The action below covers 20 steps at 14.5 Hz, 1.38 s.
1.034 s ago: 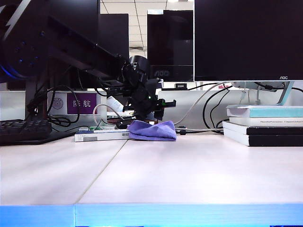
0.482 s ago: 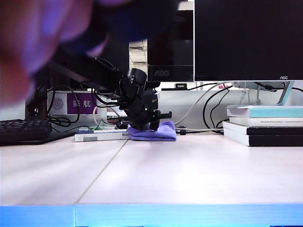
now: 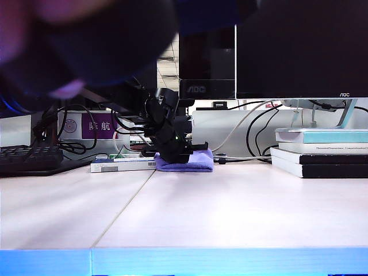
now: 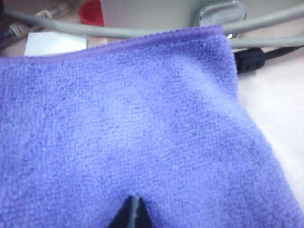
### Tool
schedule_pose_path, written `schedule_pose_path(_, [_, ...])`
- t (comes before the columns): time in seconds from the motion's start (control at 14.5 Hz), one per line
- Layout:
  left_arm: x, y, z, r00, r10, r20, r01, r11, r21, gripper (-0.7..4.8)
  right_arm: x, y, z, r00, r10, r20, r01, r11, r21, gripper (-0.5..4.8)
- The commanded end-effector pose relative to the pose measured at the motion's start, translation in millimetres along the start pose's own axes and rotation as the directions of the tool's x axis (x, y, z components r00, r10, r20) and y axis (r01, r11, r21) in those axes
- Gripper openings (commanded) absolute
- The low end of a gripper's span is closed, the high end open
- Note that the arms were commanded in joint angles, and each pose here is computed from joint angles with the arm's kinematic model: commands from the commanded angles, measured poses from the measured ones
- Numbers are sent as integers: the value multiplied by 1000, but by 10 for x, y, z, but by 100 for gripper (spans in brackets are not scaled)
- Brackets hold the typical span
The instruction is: Wipe the table from front to back using the rag.
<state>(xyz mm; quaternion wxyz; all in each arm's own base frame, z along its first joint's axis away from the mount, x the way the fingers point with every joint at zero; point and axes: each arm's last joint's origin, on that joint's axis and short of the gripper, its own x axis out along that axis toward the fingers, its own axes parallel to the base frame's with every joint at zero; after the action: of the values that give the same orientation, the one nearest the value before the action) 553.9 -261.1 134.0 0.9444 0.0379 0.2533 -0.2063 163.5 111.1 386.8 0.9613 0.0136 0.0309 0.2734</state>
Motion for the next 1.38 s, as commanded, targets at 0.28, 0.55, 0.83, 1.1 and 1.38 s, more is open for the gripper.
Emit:
schedule_pose_path(0.28, [-129,-25,7,989,-27,-145,27,1000,2,-5,-14,3,38,1000,7,24,-7,1000,0,-5])
schedule_pose_path(0.55, [-296,-87,95,973,-38,-228,47,998,36,-5,-12,2,38,1000,6,24,-6,1000,0,-5])
schedule_pose_path(0.83, [-353,-215,61,952,-66,-298,83,995,46,-5,-12,2,38,1000,6,24,-6,1000,-1,-5])
schedule_pose_path(1.1, [-392,-222,-41,910,-99,-404,105,994,-6,-6,-13,2,38,1000,6,25,-6,1000,-1,-5])
schedule_pose_path(1.38, [-424,-219,-82,885,-97,-456,102,995,-13,-5,-13,2,38,1000,6,25,-6,1000,-1,-5])
